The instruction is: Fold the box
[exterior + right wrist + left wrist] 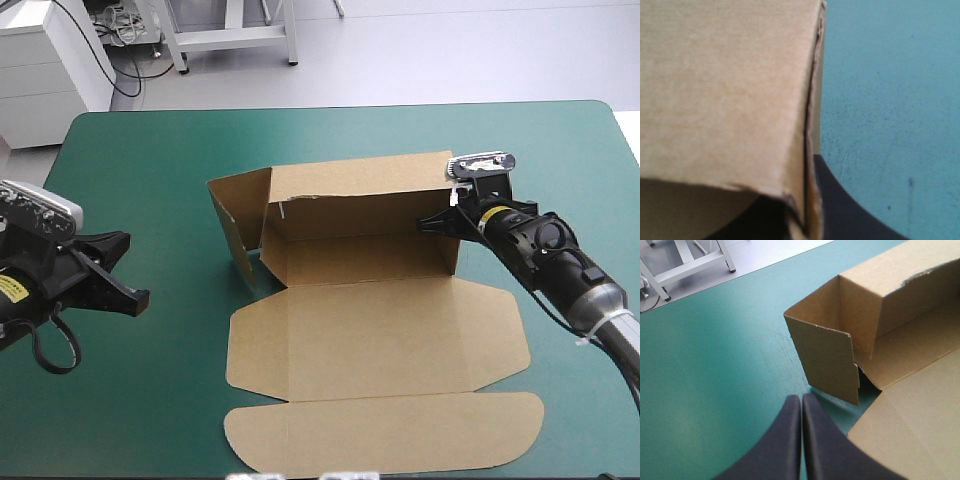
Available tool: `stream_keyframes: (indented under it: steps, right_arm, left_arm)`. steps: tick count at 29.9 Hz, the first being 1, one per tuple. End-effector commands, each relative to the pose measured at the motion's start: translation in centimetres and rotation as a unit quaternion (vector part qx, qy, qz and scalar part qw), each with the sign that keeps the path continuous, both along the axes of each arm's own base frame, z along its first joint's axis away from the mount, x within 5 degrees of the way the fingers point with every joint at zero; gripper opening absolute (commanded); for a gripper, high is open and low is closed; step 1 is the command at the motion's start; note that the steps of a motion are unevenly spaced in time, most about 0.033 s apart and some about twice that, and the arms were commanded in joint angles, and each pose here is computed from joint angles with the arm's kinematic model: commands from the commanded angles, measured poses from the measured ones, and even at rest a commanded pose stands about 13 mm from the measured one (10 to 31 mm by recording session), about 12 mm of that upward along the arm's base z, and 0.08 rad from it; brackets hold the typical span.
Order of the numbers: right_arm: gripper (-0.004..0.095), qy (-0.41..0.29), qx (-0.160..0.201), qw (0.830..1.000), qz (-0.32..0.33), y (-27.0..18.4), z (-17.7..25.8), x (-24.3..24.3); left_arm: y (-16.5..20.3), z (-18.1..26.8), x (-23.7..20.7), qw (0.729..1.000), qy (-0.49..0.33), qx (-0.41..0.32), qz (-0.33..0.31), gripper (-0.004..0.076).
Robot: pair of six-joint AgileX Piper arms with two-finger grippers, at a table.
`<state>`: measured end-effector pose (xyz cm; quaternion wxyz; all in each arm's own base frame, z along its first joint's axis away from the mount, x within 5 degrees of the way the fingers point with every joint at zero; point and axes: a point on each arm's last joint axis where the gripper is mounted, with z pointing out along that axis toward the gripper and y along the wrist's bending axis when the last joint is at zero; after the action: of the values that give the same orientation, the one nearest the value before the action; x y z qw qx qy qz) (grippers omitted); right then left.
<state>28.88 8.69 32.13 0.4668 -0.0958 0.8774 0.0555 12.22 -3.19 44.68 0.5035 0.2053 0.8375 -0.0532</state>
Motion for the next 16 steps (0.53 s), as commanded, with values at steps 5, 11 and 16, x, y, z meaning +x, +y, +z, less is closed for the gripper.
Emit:
stream_keyframes:
  steps: [5,11,16]
  right_arm:
    - [-0.0021,0.005,0.0,1.0,0.009,-0.5,4.6,-1.5]
    - [-0.0021,0.077,-0.02,0.997,0.009,-0.8,5.0,-2.3]
    - [-0.0021,0.118,-0.025,0.993,0.012,-0.4,4.1,-1.6]
  left_arm:
    - [0.1,2.0,0.5,0.995,-0.092,-0.028,0.016,-0.0008]
    - [0.4,2.5,0.7,0.992,-0.122,-0.016,0.029,-0.0008]
    - [0.4,2.5,0.7,0.992,-0.122,-0.016,0.029,-0.0008]
